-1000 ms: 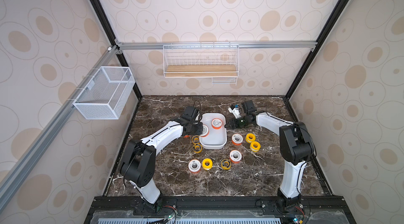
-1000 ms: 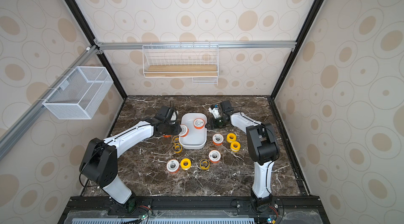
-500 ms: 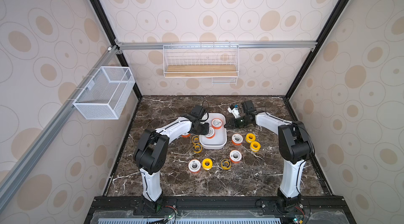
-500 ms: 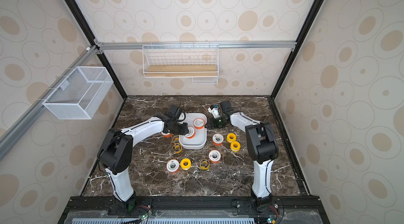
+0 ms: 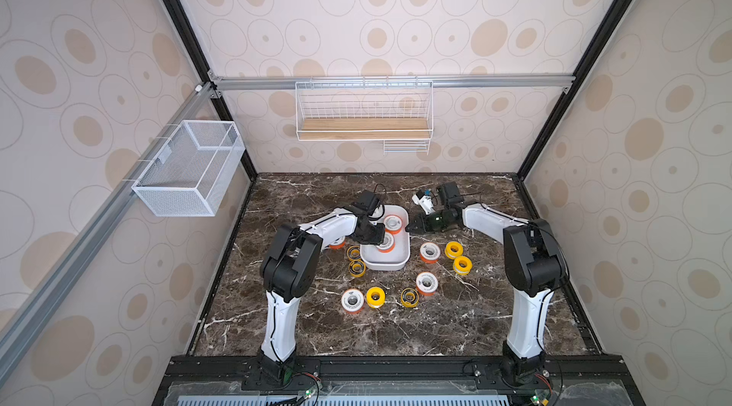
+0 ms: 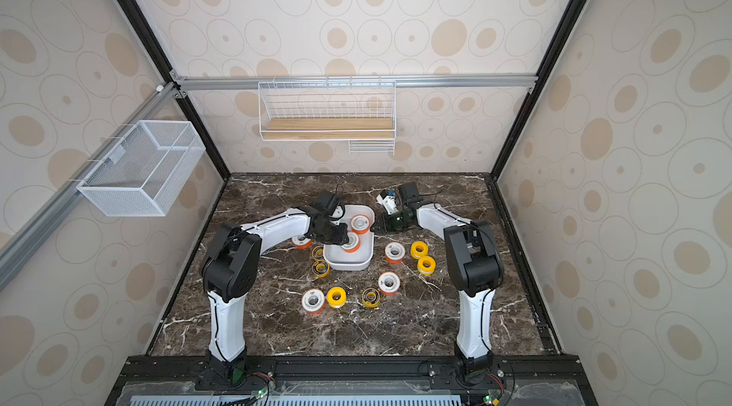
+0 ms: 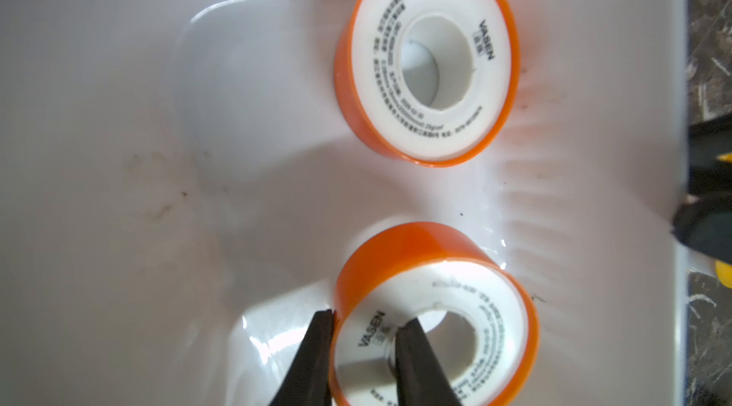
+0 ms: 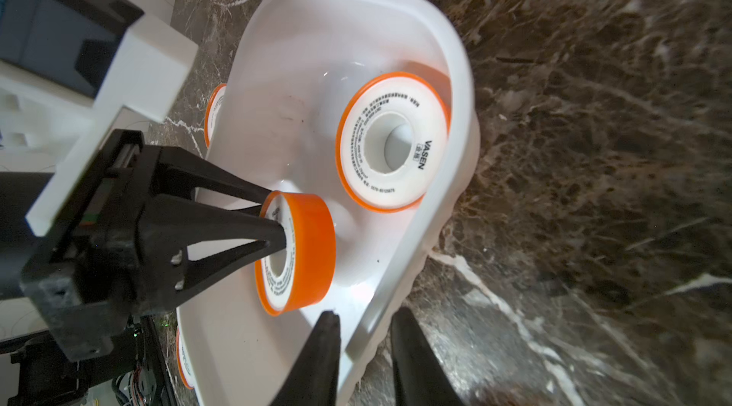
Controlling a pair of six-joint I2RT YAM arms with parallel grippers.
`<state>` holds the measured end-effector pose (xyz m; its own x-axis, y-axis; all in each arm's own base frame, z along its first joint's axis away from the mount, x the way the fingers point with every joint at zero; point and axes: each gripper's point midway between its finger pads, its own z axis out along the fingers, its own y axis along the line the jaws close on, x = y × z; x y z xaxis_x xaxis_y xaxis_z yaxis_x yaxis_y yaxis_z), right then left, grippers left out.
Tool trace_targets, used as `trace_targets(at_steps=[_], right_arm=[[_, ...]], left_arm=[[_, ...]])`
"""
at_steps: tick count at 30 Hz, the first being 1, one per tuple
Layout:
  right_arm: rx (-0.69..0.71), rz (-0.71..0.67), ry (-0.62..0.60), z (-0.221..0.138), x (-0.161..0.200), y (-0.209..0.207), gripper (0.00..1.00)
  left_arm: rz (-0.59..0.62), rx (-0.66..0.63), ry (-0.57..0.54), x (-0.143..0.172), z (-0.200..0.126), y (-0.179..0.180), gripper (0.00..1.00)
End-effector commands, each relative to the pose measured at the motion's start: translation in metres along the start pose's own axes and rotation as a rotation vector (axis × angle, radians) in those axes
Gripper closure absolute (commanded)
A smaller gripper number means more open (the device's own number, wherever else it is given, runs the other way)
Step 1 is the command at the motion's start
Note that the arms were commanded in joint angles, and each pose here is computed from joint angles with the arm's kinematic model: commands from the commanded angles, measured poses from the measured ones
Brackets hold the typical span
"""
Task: Put the sealing tape into the storage box
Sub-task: Place the sealing tape in the storage box.
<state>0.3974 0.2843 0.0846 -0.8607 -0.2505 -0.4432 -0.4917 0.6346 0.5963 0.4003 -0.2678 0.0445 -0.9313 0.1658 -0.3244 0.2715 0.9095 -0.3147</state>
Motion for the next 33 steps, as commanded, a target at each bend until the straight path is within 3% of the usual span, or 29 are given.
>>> trace_targets(at_steps=[1,14,23,33], right_arm=[[-0.014,0.011,0.005,0.003,-0.003,-0.002,0.73],[-0.012,0.015,0.017,0.004,0.001,-0.004,0.73],[-0.011,0.009,0.023,0.004,0.001,-0.003,0.73],[0.016,0.007,0.036,0.004,0.002,-0.007,0.73]], left_arm=[[0.019,0.006,0.011,-0.005,0.004,-0.006,0.75],[0.002,0.016,0.028,-0.01,0.02,-0.009,0.7],[-0.016,0.06,0.021,-0.014,0.022,-0.018,0.59],[-0.039,0.132,0.006,-0.017,0.024,-0.03,0.61]])
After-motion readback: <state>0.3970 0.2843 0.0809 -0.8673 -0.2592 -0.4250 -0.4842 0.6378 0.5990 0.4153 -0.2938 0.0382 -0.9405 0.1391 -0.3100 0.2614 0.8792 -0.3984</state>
